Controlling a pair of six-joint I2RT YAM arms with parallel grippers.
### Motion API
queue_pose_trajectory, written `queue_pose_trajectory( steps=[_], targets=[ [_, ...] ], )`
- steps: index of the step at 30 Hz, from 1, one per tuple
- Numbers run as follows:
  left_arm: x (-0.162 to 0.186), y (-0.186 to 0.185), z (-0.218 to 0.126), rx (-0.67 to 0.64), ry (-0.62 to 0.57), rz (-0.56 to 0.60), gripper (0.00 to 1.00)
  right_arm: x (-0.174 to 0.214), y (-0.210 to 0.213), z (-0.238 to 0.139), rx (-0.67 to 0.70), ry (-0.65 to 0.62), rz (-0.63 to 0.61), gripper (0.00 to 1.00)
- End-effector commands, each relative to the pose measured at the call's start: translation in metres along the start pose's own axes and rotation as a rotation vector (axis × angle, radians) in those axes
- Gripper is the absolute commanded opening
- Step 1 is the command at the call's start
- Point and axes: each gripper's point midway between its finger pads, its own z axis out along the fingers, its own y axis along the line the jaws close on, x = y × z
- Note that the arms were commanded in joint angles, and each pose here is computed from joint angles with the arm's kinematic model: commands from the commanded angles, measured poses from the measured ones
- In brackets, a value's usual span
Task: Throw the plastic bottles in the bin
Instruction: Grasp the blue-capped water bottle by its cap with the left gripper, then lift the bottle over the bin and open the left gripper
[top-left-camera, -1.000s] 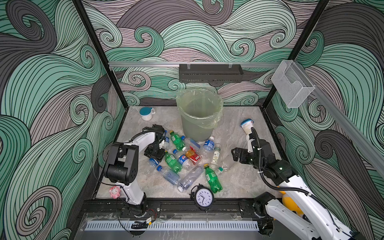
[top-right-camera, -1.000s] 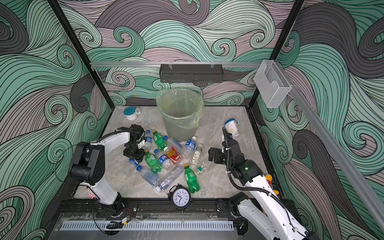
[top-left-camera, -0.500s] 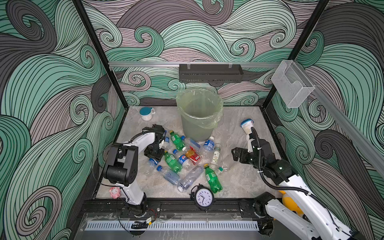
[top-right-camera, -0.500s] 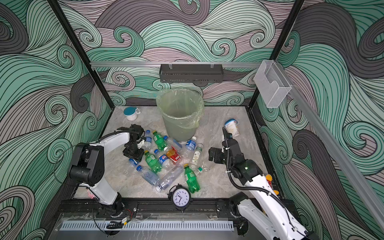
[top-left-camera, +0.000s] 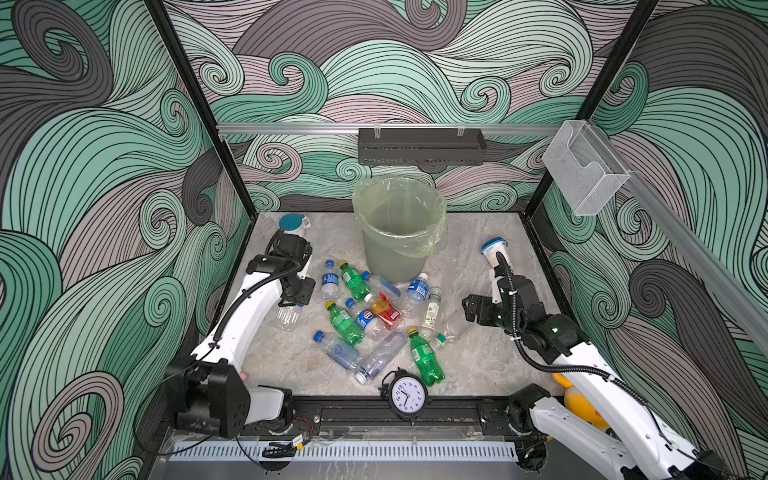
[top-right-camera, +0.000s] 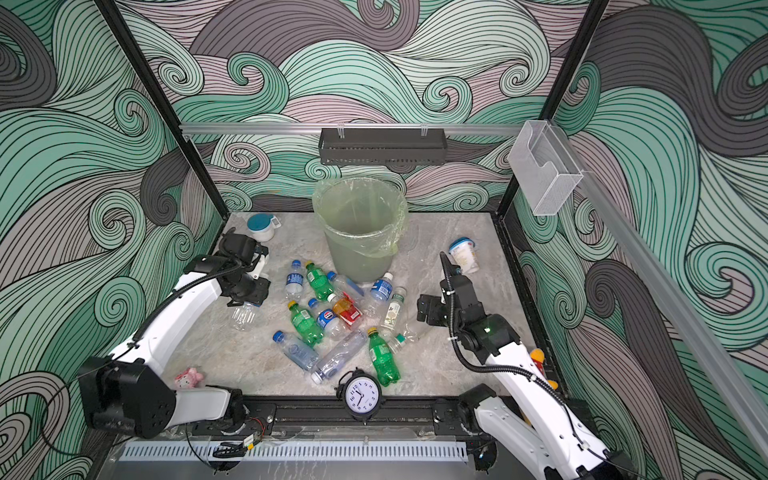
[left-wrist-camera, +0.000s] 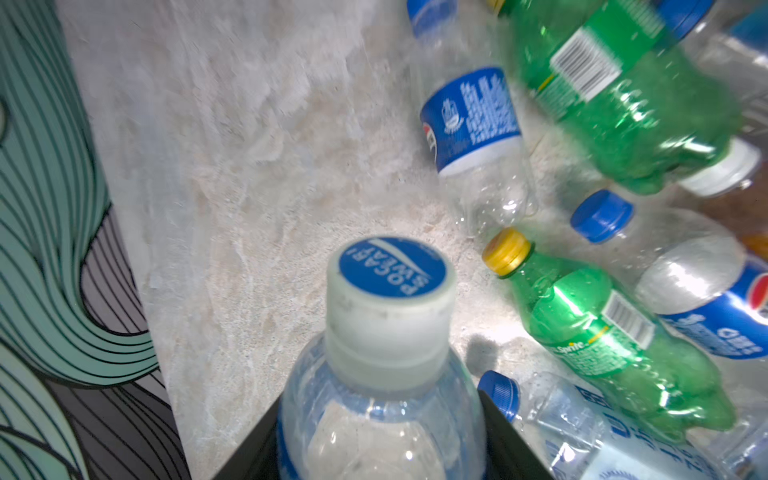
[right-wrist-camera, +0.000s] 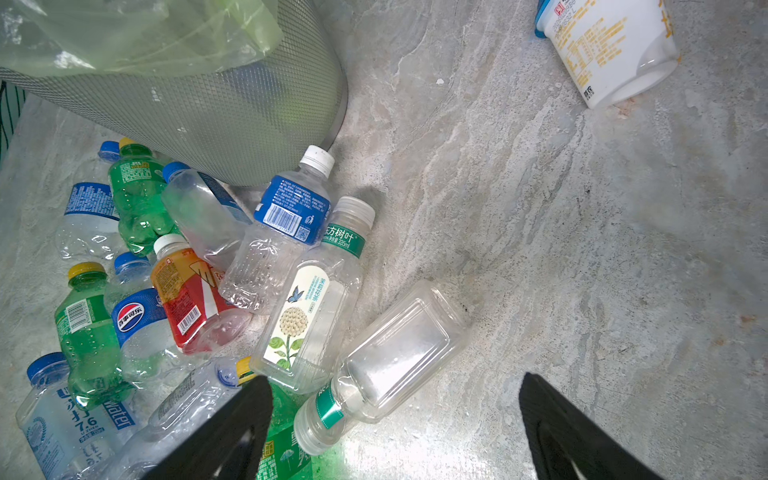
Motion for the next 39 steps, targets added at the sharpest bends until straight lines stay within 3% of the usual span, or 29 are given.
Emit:
queue_pose_trajectory(
  steps=[1,9,15,20,25,28,31,33,36,39],
  targets=[
    [-0.022,0.007,-0.042,-0.001,-0.186,-0.061,0.52,-0.011,-0.001,-0.003,0.017,-0.027,-0.016,0.93],
    [-0.040,-0.012,-0.133,0.152,-0.703,-0.088,0.55,-0.002,0.000,0.007,0.016,0.018,-0.003,0.91],
    [-0.037,-0.018,-0.162,0.226,-0.802,-0.130,0.54,-0.005,0.001,0.008,0.015,0.021,-0.006,0.90],
    [-0.060,-0.031,-0.198,0.384,-0.961,-0.189,0.54,-0.003,0.003,0.010,0.010,0.038,0.006,0.89],
    [-0.125,-0.054,-0.232,0.602,-1.044,-0.143,0.54,-0.004,0.006,0.012,-0.007,0.031,0.020,0.88],
    [-0.195,-0.069,-0.259,0.674,-1.116,-0.100,0.52,-0.003,0.007,0.014,-0.005,0.048,0.023,0.88],
    [-0.265,-0.104,-0.249,0.735,-1.065,-0.042,0.58,0.000,0.005,0.014,0.004,0.059,0.037,0.87],
    [-0.297,-0.128,-0.233,0.753,-0.973,-0.021,0.75,0.002,0.004,0.013,0.009,0.060,0.051,0.87],
    [-0.308,-0.142,-0.222,0.708,-0.870,0.006,0.78,0.007,-0.001,0.010,0.024,0.062,0.070,0.88],
    [-0.295,-0.135,-0.223,0.666,-0.895,0.006,0.81,0.014,-0.007,0.009,0.040,0.060,0.077,0.89]
  ],
)
